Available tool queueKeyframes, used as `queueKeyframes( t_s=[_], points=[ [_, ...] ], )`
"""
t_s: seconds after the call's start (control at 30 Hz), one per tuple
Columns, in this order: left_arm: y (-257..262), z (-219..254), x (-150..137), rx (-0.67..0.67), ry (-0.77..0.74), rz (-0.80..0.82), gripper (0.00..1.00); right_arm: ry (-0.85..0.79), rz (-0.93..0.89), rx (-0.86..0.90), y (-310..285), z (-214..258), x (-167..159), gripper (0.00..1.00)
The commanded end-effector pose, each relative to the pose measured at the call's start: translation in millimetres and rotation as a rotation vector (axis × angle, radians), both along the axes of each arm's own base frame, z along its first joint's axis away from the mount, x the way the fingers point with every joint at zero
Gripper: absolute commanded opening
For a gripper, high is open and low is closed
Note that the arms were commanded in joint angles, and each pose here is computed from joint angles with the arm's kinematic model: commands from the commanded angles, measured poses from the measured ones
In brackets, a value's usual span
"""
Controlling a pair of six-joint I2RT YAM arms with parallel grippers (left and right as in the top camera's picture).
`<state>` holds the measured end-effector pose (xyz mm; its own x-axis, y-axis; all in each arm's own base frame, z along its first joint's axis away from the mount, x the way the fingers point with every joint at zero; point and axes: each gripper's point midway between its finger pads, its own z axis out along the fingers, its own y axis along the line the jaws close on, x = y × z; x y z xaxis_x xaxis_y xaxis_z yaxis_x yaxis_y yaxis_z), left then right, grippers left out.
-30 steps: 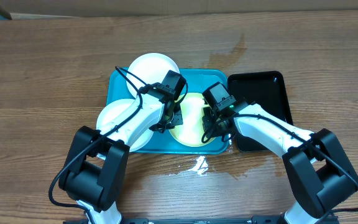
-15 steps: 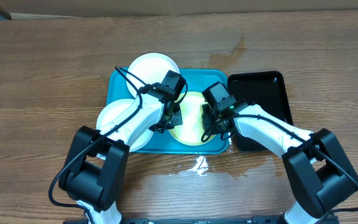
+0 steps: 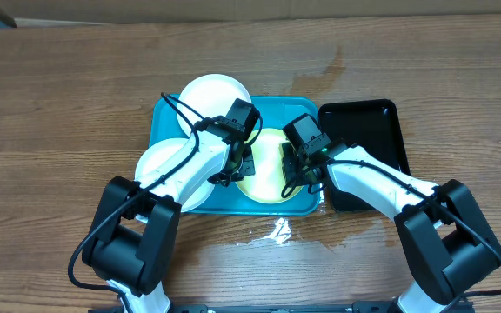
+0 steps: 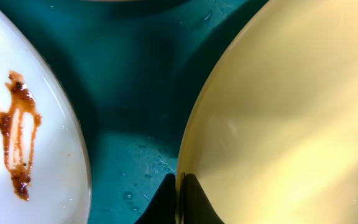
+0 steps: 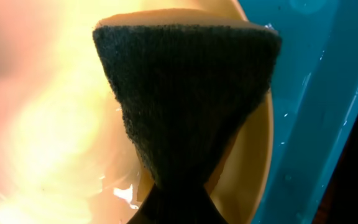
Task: Clean dirty plates on tray and stack at the side
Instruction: 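Scrub the yellow plate with the sponge while the left gripper holds it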
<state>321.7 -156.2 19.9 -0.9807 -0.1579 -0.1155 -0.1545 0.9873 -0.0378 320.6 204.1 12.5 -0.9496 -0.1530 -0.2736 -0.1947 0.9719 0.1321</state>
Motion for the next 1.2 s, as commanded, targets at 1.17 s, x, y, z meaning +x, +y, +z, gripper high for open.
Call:
queueKeyframes(
  t_s=[1.17],
  points=[
    [6,5,-7,0.027,0.006,-0.042,0.04,-0.144,-0.049,-0.066,-9,-14,32,0.04]
  ],
)
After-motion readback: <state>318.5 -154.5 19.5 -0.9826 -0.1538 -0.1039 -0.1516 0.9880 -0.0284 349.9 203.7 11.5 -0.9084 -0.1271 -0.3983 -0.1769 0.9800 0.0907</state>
